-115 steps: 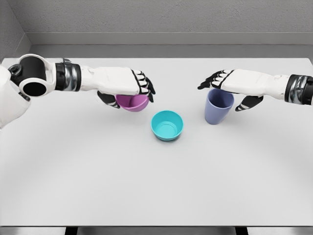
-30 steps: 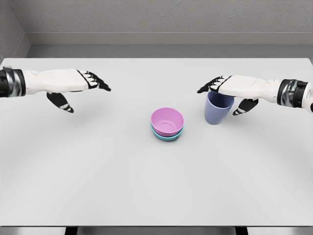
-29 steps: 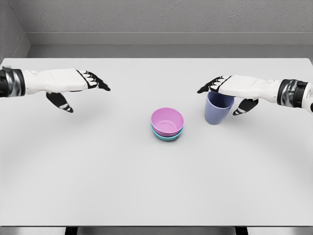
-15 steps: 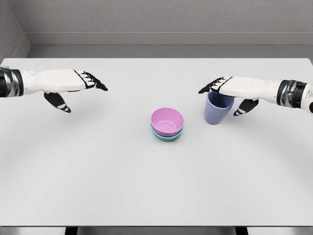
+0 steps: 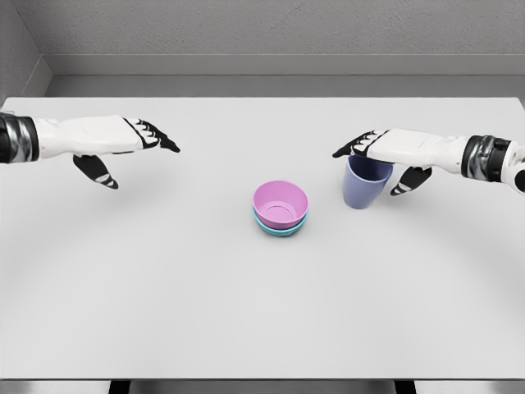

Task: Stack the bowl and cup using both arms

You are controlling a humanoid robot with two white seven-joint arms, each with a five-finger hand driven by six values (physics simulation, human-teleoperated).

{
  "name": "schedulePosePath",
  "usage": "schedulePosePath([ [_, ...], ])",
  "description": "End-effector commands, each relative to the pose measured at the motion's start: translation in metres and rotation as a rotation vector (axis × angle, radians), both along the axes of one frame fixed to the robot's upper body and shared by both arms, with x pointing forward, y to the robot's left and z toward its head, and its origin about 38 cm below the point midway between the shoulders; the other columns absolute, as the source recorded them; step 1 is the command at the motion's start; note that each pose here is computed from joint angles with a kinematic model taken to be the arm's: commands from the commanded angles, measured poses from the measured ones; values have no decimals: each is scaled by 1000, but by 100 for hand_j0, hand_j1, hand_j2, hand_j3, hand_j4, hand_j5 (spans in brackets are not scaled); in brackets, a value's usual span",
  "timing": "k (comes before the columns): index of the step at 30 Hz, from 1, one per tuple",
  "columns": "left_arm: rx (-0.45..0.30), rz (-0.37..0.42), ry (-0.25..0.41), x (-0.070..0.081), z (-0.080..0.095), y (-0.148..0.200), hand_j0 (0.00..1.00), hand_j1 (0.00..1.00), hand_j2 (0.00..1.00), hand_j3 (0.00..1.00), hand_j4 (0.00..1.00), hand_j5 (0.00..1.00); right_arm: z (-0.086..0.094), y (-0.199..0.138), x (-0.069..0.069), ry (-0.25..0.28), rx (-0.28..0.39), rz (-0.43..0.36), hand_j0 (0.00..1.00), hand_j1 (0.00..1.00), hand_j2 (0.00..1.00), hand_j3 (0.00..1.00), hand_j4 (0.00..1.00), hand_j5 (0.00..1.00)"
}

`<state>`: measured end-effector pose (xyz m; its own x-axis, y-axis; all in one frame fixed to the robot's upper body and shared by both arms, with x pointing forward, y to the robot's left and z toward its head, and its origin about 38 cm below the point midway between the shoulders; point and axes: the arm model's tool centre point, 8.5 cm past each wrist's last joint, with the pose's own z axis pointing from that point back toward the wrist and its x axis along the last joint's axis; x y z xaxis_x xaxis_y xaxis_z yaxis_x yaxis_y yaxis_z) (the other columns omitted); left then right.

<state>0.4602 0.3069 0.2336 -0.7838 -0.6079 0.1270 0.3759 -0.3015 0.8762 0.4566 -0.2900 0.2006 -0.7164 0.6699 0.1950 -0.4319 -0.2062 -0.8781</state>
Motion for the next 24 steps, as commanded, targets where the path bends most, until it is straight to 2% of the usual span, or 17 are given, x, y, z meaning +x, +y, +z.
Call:
schedulePosePath([
  [1,-6,3,1,0,1,0,100,100,100,100,100,100,-1,-1,1,4,3,-6,100,100,100,100,100,100],
  [8,-5,5,2,0,0,1,100,100,100,100,100,100,-4,1,6,4,-2,-15,100,100,100,100,100,100],
  [15,-5,9,4,1,0,2,100,100,100,100,100,100,-7,4,5,11,-7,-6,99,99,99,99,99,99],
  [24,-5,19,7,2,-1,5,100,100,100,100,100,100,-9,5,4,15,-11,0,78,78,78,78,78,78],
])
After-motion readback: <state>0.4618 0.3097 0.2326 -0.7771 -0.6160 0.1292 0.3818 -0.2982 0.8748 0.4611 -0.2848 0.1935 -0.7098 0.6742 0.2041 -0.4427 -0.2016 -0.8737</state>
